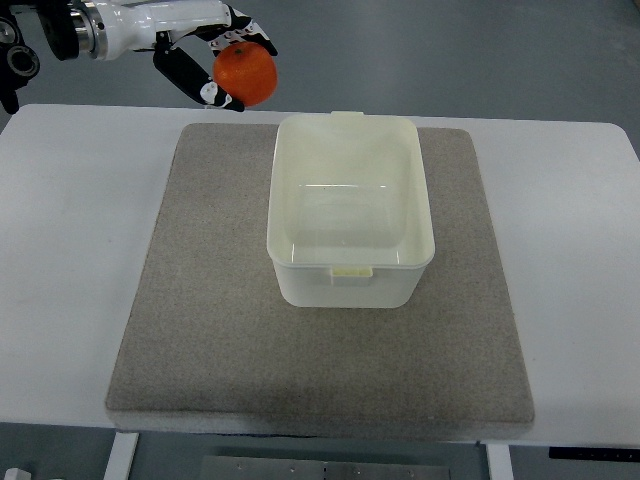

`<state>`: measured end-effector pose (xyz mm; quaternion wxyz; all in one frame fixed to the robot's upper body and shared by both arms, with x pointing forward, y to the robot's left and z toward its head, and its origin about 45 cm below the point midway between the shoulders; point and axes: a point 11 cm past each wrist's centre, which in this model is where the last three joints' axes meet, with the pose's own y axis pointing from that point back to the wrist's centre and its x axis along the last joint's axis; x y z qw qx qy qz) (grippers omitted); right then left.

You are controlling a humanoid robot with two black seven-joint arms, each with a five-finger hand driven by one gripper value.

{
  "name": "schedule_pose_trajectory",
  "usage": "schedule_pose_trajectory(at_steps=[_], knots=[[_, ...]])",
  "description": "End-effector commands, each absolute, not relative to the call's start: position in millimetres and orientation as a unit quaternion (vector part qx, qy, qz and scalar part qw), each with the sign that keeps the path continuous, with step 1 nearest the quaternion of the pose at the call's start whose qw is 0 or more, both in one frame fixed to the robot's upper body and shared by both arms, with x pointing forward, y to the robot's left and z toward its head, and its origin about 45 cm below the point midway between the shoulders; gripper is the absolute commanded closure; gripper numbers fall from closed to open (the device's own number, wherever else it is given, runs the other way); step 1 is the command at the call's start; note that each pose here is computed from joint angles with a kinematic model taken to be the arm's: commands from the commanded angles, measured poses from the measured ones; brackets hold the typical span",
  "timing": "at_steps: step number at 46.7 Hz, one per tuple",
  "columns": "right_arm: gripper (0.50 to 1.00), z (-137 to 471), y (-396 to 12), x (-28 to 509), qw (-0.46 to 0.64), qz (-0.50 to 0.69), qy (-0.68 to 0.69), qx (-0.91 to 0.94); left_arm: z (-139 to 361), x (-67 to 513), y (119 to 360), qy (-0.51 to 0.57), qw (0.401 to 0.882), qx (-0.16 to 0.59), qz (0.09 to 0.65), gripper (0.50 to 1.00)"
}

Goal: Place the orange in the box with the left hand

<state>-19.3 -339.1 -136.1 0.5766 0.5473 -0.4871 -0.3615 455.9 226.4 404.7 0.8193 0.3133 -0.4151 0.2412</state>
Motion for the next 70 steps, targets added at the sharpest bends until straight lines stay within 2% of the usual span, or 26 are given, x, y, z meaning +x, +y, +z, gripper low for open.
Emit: schedule_pose_trajectory(at_steps=[1, 11, 25, 40, 44, 45, 47, 54, 65, 70], knots=[[0.568, -136, -339, -19, 0.577, -0.361, -0.487, 0.547, 405, 444, 209, -0.421, 0.828, 0.308, 0.206, 1.0], [0.568, -136, -339, -19, 0.577, -0.361, -0.487, 0.547, 387, 428, 177, -0.47, 0.806, 0.333, 0.133, 1.0], [0.568, -136, -339, -19, 0.577, -0.361, -0.487, 0.547, 346, 420, 137, -0.483, 0.803, 0.338, 0.085, 1.0], [0.568, -136, -339, -19, 0.577, -0.361, -0.487, 0.547, 320, 423, 126, -0.471, 0.81, 0.339, 0.088, 1.0], [0.568, -136, -339, -19, 0.577, -0.361, -0.487, 0.547, 320, 424, 126, -0.474, 0.808, 0.336, 0.093, 0.924], [0.568, -136, -339, -19, 0.577, -0.361, -0.487, 0.547, 321, 425, 126, -0.475, 0.808, 0.335, 0.095, 0.871], [0.568, -136, -339, -19, 0.577, -0.361, -0.487, 0.547, 322, 425, 126, -0.478, 0.807, 0.333, 0.1, 0.727], [0.568, -136, -339, -19, 0.577, -0.361, -0.487, 0.547, 324, 428, 127, -0.485, 0.805, 0.321, 0.119, 0.517], [0.568, -136, -339, -19, 0.577, -0.361, -0.487, 0.547, 329, 430, 129, -0.484, 0.807, 0.312, 0.134, 0.508], [0.568, -136, -339, -19, 0.577, -0.361, -0.487, 0.547, 339, 433, 133, -0.467, 0.82, 0.286, 0.164, 0.506]])
